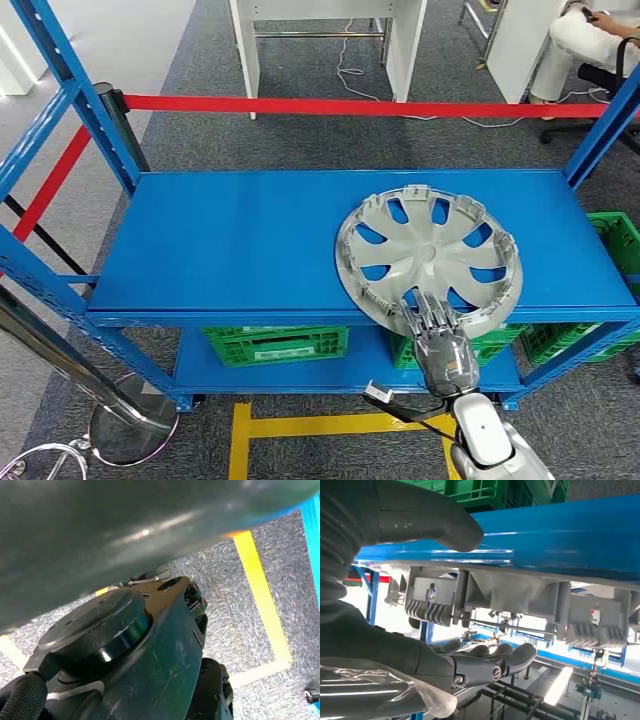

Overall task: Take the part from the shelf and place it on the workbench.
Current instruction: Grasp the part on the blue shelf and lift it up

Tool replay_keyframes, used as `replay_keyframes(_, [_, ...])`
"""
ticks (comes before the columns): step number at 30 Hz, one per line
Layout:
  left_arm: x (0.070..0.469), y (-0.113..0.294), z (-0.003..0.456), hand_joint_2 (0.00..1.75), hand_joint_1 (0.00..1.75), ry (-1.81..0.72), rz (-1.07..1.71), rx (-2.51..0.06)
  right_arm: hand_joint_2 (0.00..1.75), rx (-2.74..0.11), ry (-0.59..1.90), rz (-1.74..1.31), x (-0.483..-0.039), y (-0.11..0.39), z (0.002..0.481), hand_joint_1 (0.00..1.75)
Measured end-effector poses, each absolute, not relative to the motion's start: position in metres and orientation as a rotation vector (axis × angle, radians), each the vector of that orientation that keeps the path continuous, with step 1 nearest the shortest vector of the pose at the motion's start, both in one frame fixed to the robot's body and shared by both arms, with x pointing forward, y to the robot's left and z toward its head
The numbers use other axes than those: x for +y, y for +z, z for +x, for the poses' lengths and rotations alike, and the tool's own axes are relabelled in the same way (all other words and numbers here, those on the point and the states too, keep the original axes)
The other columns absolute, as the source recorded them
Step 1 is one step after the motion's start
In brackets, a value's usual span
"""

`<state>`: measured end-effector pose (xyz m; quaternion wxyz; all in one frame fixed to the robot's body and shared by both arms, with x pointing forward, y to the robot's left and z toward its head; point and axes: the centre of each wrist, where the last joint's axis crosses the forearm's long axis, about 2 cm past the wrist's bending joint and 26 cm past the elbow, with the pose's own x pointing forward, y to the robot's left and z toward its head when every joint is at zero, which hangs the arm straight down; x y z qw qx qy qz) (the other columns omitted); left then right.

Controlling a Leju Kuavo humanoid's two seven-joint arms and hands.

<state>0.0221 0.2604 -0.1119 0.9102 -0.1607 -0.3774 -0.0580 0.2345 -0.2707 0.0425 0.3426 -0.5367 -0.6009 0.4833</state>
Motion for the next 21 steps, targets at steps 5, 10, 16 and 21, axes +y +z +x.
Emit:
replay_keyframes(5, [0.26, -0.112, 0.022, 0.0, 0.0, -0.119, -0.332, -0.778, 1.75, -1.553, 1.26, -1.399, -0.272, 0.043, 0.237, 0.0])
replay_keyframes(10, [0.26, -0.112, 0.022, 0.0, 0.0, -0.119, -0.332, -0.779, 1.75, -1.542, 1.266, -1.397, -0.273, 0.041, 0.237, 0.0])
replay_keyframes(16, [0.26, -0.112, 0.022, 0.0, 0.0, -0.115, -0.332, -0.781, 1.75, -1.523, 1.27, -1.402, -0.273, 0.041, 0.242, 1.35])
replay_keyframes(21, [0.26, -0.112, 0.022, 0.0, 0.0, -0.109, -0.332, -0.782, 1.75, -1.506, 1.273, -1.401, -0.274, 0.041, 0.245, 1.75])
